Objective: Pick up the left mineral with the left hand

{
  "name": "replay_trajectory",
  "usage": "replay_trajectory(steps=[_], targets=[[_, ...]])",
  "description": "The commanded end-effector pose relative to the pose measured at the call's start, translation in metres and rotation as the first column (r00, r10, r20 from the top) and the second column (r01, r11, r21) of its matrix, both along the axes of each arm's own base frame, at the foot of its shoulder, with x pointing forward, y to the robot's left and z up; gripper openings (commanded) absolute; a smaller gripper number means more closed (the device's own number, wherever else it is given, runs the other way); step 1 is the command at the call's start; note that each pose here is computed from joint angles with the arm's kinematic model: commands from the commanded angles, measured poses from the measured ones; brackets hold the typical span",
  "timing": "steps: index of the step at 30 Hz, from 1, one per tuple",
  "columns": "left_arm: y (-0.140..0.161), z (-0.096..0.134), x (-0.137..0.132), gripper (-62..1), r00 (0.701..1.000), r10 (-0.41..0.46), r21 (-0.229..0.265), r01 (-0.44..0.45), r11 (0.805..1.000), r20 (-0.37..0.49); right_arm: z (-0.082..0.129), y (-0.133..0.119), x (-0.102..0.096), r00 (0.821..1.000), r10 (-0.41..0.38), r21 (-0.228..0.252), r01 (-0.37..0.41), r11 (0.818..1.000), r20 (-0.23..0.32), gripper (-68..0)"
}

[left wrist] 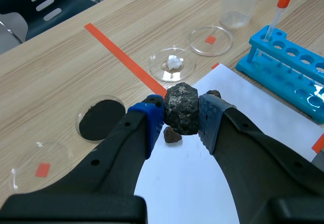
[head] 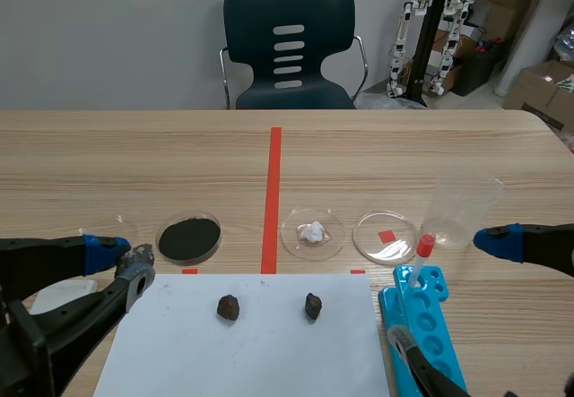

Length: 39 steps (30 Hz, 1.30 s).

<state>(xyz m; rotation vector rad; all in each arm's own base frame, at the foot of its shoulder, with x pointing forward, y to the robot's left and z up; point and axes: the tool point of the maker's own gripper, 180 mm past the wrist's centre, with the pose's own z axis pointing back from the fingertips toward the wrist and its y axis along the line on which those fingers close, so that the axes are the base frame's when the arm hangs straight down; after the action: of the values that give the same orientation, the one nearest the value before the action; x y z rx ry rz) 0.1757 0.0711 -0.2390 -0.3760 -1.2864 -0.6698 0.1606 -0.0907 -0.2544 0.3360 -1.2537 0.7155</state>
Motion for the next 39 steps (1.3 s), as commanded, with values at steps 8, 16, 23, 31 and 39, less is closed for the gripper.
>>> replay_trajectory(steps=[8, 16, 23, 31, 39], targets=[[-0.0054, 0.0093, 0.001, -51.9, 1.0, 0.001, -0.034, 0.0, 0.999, 0.018, 0.0052, -0.0006, 0.0037, 1.0, -0.006, 0.01, 0.005, 1.0, 0.021, -3.7], [-0.0054, 0.0093, 0.0011, -51.9, 1.0, 0.001, -0.034, -0.001, 0.999, 0.019, 0.0052, -0.0006, 0.0037, 1.0, -0.006, 0.01, 0.005, 1.0, 0.021, -3.7], [-0.0049, 0.0074, 0.0009, -51.9, 1.0, 0.002, -0.027, -0.002, 1.0, 0.01, 0.0052, -0.0006, 0.0037, 1.0, -0.006, 0.01, 0.005, 1.0, 0.021, -3.7], [-0.0049, 0.0074, 0.0009, -51.9, 1.0, 0.002, -0.027, -0.002, 1.0, 0.01, 0.0052, -0.0006, 0.0037, 1.0, -0.006, 0.01, 0.005, 1.0, 0.021, -3.7], [-0.0049, 0.0074, 0.0009, -51.9, 1.0, 0.002, -0.026, -0.002, 1.0, 0.011, 0.0052, -0.0006, 0.0037, 1.0, -0.006, 0.01, 0.005, 1.0, 0.021, -3.7]])
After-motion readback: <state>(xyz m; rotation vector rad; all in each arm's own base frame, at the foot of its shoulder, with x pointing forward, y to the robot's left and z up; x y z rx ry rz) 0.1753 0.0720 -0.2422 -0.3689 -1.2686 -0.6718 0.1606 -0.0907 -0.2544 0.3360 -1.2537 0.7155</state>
